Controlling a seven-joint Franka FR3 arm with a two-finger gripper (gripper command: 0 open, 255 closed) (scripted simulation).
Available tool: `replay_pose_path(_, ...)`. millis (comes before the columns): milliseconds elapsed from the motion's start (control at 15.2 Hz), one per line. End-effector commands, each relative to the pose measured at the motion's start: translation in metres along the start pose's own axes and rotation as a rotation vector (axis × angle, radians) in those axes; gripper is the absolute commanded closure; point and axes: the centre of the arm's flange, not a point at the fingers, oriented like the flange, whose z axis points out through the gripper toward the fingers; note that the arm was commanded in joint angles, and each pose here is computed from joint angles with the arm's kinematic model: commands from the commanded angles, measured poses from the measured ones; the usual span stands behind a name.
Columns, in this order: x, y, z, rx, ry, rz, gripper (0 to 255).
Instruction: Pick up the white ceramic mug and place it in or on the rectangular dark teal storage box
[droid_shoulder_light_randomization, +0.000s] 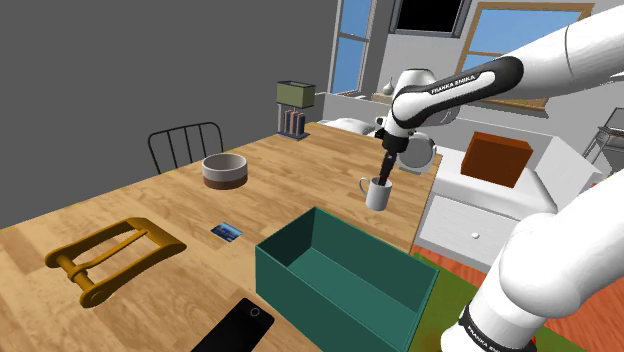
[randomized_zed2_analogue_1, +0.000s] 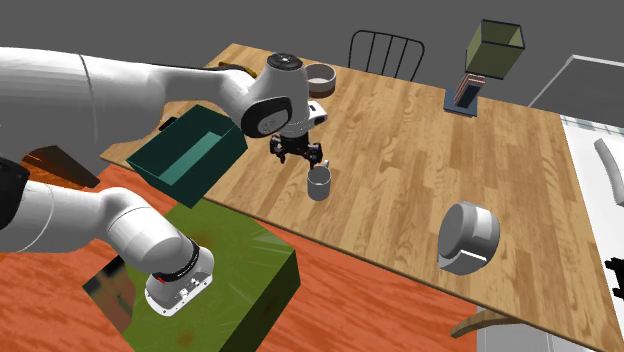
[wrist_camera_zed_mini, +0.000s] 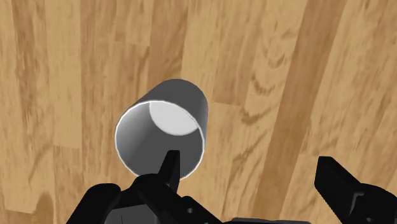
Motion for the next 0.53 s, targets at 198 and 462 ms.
replay_pose_path(198, 0.006, 0.033, 0.041, 0.013, -0.005, -0.029, 0)
replay_pose_path(462, 0.005, 0.032, 0.062, 0.013, -0.005, -0.029, 0)
